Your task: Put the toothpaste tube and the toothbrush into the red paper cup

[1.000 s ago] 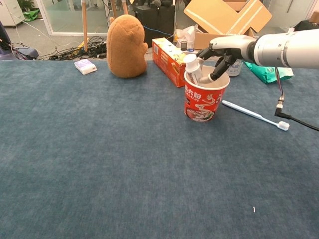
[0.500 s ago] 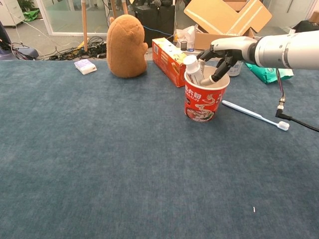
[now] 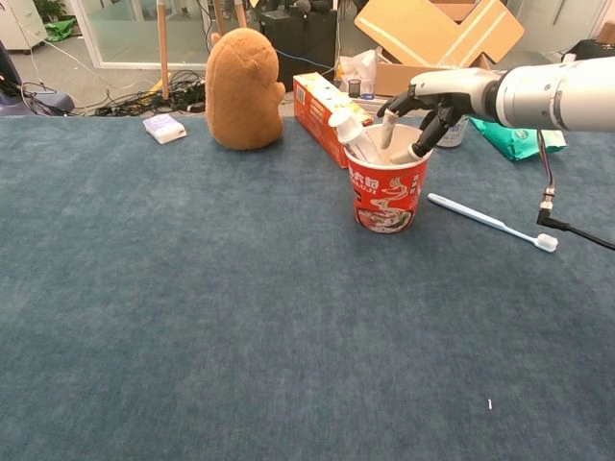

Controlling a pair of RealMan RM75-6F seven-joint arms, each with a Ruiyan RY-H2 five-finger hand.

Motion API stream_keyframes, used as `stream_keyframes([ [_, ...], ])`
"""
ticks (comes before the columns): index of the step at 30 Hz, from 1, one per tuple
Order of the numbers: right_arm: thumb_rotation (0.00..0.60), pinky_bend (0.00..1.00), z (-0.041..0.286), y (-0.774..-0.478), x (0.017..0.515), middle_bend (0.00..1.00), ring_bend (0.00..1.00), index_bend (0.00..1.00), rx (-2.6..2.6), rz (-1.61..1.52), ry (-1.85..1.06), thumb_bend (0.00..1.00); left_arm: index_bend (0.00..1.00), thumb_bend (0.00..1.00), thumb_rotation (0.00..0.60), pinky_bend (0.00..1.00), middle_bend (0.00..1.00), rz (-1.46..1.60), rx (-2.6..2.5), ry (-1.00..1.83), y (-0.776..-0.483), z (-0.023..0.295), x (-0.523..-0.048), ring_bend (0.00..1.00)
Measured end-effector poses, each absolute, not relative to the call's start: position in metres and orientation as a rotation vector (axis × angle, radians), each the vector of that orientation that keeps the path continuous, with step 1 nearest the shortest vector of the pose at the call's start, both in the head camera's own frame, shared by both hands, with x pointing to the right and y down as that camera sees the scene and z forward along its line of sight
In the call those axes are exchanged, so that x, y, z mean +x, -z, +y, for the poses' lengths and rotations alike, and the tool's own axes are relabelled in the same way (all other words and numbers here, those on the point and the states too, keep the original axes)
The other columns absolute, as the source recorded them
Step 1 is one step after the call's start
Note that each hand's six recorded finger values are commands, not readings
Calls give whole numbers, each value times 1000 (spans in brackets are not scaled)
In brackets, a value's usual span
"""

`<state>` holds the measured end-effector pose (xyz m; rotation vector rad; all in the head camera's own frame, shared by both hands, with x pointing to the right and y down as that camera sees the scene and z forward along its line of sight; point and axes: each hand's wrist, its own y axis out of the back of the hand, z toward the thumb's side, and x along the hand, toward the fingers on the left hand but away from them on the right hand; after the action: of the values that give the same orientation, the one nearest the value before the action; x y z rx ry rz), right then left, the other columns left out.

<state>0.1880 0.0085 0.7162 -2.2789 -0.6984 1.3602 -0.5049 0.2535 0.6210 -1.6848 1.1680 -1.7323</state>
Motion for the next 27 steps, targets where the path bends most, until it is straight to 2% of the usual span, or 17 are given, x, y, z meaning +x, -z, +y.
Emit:
stream_keyframes([
  [16, 600, 321, 6, -709, 192, 90, 0, 448, -2288, -735, -1338, 154, 168, 26, 600, 125, 292, 1167, -1684, 1735, -621, 254, -505, 217],
  [27, 600, 321, -6, -671, 211, 89, 0, 448, -2275, -847, -1266, 152, 168, 26, 600, 125, 292, 1156, -1685, 1725, -621, 251, -501, 217],
])
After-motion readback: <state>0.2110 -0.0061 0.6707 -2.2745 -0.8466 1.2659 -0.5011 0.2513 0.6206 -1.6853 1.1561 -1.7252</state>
